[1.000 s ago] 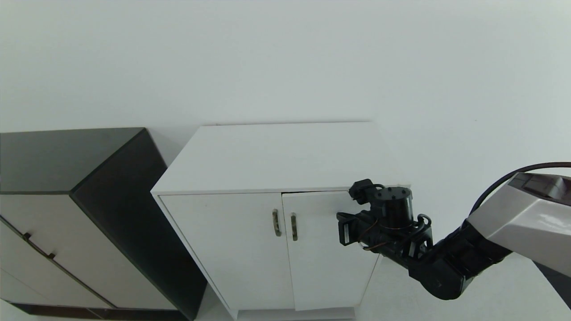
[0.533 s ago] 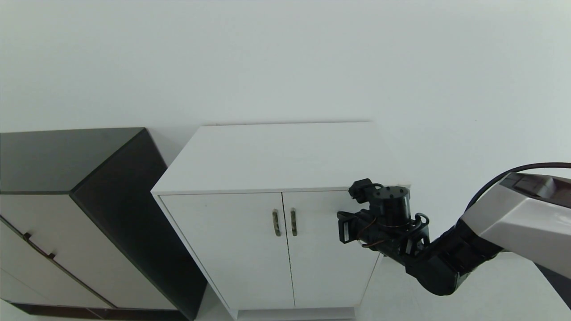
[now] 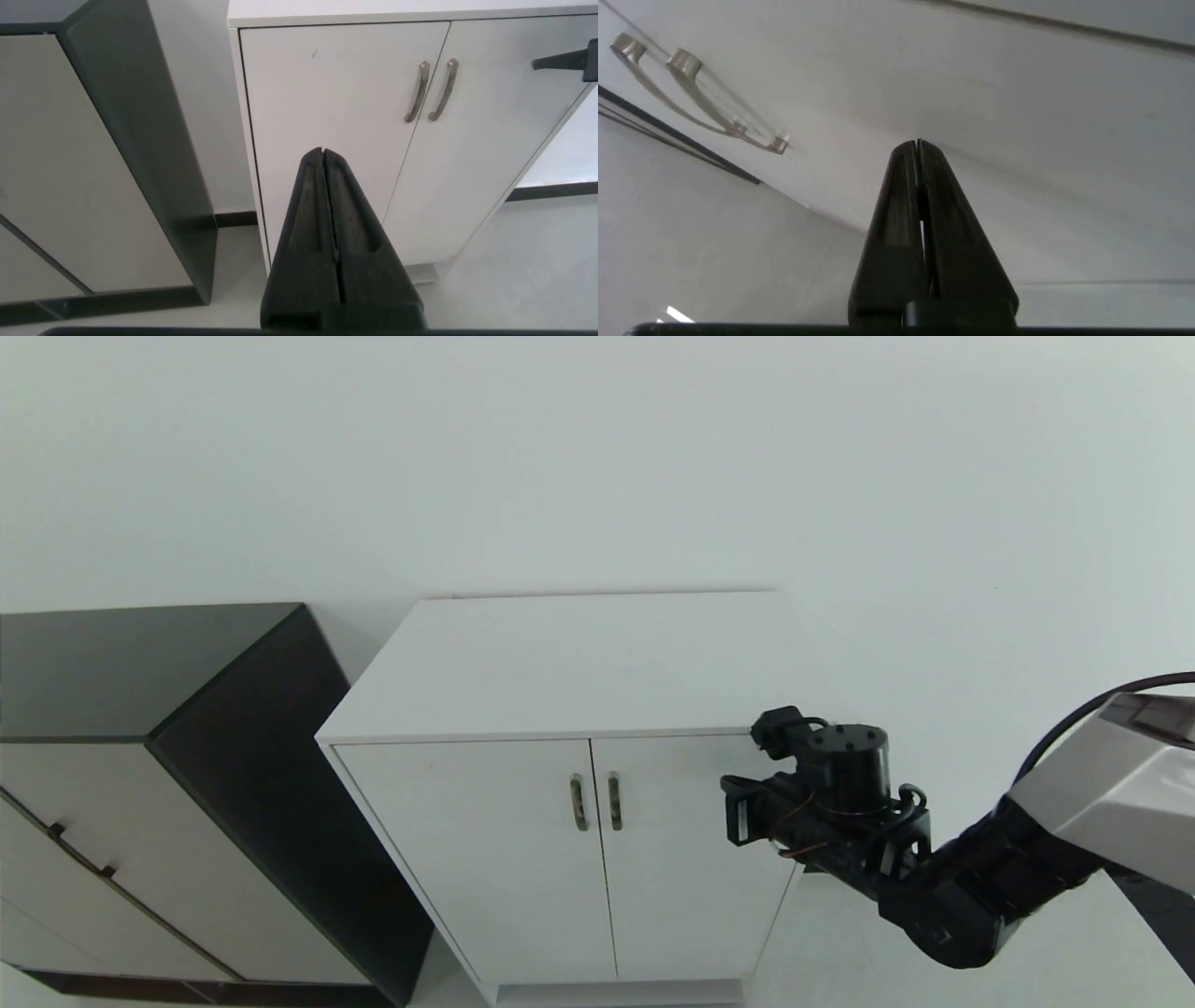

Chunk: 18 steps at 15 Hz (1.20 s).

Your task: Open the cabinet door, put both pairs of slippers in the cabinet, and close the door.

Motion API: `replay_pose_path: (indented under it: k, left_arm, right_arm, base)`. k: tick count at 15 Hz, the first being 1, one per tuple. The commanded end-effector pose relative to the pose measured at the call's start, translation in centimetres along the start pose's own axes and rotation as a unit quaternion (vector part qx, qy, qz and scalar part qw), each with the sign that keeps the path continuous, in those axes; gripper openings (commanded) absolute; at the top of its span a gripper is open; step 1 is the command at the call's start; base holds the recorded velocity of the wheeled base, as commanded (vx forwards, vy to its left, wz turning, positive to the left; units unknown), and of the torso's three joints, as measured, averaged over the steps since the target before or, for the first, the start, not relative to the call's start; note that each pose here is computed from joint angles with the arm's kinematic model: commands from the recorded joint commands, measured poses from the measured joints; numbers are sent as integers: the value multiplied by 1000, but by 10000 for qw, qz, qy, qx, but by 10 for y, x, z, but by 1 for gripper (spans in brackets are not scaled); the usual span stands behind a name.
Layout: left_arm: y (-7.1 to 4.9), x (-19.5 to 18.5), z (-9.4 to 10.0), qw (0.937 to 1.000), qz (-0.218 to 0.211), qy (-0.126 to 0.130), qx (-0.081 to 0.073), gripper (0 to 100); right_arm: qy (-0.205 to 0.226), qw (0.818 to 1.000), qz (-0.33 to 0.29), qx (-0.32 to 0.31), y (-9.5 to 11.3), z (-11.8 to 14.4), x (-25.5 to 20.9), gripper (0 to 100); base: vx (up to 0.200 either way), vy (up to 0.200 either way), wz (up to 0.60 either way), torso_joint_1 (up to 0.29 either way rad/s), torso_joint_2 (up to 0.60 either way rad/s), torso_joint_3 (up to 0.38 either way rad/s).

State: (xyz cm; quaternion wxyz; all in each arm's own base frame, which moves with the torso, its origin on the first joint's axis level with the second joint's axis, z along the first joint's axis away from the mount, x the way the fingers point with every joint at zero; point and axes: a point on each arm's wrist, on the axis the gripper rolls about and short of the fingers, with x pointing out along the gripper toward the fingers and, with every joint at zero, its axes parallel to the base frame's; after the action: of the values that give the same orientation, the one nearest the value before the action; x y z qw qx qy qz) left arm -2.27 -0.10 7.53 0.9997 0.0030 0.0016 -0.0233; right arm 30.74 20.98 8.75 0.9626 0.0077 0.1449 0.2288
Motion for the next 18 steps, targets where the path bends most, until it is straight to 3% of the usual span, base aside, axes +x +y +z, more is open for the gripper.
replay_pose_path:
  k: [1,4,5,10,13,18]
  left_arm:
    - [0,0,0,10000,3,-2,0,0]
    - [0,0,0,10000,3,-2,8,0]
    - [0,0,0,10000,3,-2,0,0]
    - [0,0,0,10000,3,-2,-8,0]
    - [0,0,0,10000,3,-2,-8,0]
    - [0,0,0,10000,11,-2,-15,0]
  right_arm:
    - [-85,9994,-322,21,-10,11,-49,0]
    - [-376,9964,-759,89,-29,18,-108,0]
    - [-477,9945,-928,113,-40,16,-148,0]
    - [-572,9752,-2139,58,-76,-10,-254,0]
    - [-421,9634,-2646,118,-73,-28,-308,0]
    - [-452,9633,-2645,119,-54,-67,-369,0]
  base:
    - [0,0,0,0,0,0]
    - [0,0,0,0,0,0]
    - [0,0,0,0,0,0]
    - [0,0,0,0,0,0]
    - [0,0,0,0,0,0]
    - [0,0,0,0,0,0]
